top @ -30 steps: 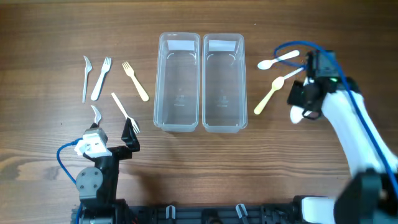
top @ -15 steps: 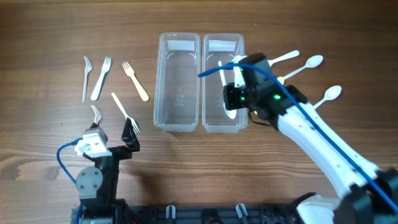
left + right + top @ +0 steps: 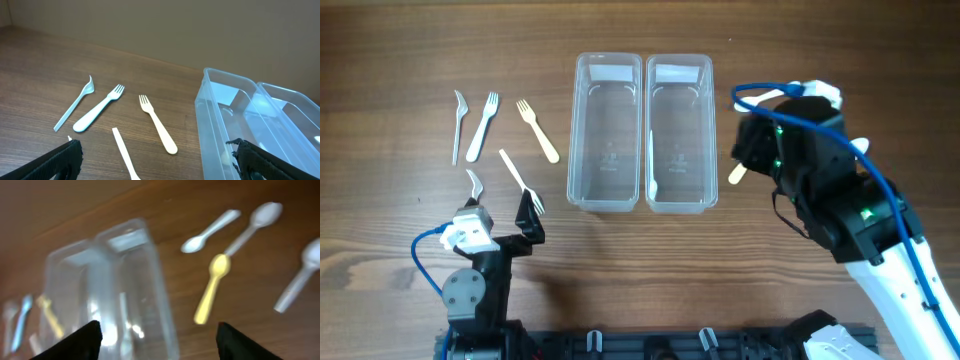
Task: Pack container
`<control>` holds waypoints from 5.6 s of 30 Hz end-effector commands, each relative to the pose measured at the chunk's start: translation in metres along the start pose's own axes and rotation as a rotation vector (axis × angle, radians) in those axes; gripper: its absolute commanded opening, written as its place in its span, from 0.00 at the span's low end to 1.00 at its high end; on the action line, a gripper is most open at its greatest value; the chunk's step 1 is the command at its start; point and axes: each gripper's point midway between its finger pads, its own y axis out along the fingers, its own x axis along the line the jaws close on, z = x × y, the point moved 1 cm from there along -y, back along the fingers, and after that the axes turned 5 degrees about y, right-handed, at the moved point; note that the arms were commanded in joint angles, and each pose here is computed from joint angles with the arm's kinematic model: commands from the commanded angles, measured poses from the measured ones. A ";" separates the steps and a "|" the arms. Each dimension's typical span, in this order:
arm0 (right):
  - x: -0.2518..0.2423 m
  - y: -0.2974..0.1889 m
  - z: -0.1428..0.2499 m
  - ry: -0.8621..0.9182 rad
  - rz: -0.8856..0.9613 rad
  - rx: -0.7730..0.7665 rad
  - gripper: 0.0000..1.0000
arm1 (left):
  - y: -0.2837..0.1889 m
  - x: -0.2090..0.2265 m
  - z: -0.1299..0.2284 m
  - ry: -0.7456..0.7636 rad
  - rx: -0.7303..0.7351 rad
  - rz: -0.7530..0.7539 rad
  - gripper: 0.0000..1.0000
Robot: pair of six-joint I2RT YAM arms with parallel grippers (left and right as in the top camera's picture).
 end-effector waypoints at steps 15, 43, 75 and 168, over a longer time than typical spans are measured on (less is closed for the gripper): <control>-0.084 0.144 0.045 0.418 0.491 0.211 1.00 | 0.000 0.001 0.001 0.015 -0.002 0.000 1.00; -0.130 0.245 0.116 0.445 0.512 0.550 0.34 | 0.000 0.001 0.001 0.015 -0.002 0.000 1.00; 0.056 0.087 0.047 -0.303 -0.104 0.187 0.04 | 0.000 0.001 0.001 0.015 -0.001 0.001 1.00; 0.073 0.129 0.058 -0.434 -0.224 0.315 0.05 | 0.000 0.001 0.001 0.015 -0.001 0.001 1.00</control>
